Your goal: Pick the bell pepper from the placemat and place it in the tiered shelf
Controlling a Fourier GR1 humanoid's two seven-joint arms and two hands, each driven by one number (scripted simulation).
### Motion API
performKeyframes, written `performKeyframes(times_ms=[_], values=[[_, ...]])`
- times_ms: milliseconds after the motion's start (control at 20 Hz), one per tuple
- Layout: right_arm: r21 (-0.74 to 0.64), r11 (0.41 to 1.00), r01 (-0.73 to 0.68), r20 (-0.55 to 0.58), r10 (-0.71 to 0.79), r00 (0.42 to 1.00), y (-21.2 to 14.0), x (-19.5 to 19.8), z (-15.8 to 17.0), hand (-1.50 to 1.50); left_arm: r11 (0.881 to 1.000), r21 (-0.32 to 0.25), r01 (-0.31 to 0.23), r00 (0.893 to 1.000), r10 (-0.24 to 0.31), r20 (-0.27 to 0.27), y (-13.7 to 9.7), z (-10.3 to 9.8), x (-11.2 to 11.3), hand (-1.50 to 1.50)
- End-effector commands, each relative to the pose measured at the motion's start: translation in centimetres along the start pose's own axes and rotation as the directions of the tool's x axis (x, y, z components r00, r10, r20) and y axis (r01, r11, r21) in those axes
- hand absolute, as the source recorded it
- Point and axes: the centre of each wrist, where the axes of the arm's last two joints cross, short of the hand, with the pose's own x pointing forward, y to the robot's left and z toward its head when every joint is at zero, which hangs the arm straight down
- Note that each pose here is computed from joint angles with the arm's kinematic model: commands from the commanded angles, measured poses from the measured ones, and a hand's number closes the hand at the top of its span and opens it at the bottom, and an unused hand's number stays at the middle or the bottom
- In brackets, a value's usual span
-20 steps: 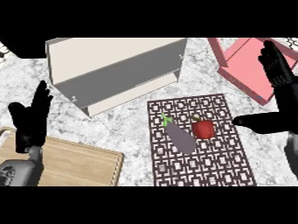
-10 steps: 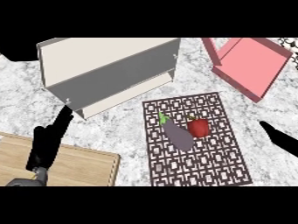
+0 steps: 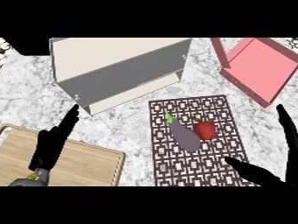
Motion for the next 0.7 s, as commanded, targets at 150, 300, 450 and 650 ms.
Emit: performKeyframes(times_ms=[150, 300, 450, 650], values=[[0.143, 0.893, -0.427, -0.138, 0.445, 0.885, 0.3, 1.1, 0.4, -1.50, 1.000, -0.019, 0.015, 1.000, -0.015, -0.005, -0.5, -0.5, 0.0, 0.00], [0.132, 0.786, -0.603, -0.225, 0.617, 0.754, 0.8, 1.0, -0.5, -1.50, 0.999, -0.030, 0.019, 1.000, -0.018, 0.023, -0.2, -0.2, 0.0, 0.00], [0.121, 0.691, -0.712, -0.294, 0.710, 0.639, 1.7, 3.3, -0.9, -1.50, 0.999, -0.042, 0.016, 1.000, -0.016, 0.007, 0.2, -0.4, 0.4, 0.00], [0.161, 0.640, -0.751, -0.310, 0.755, 0.577, 7.4, 8.0, -1.4, -1.50, 0.998, -0.065, 0.025, 0.999, -0.024, 0.022, -1.7, -0.5, 0.6, 0.00]])
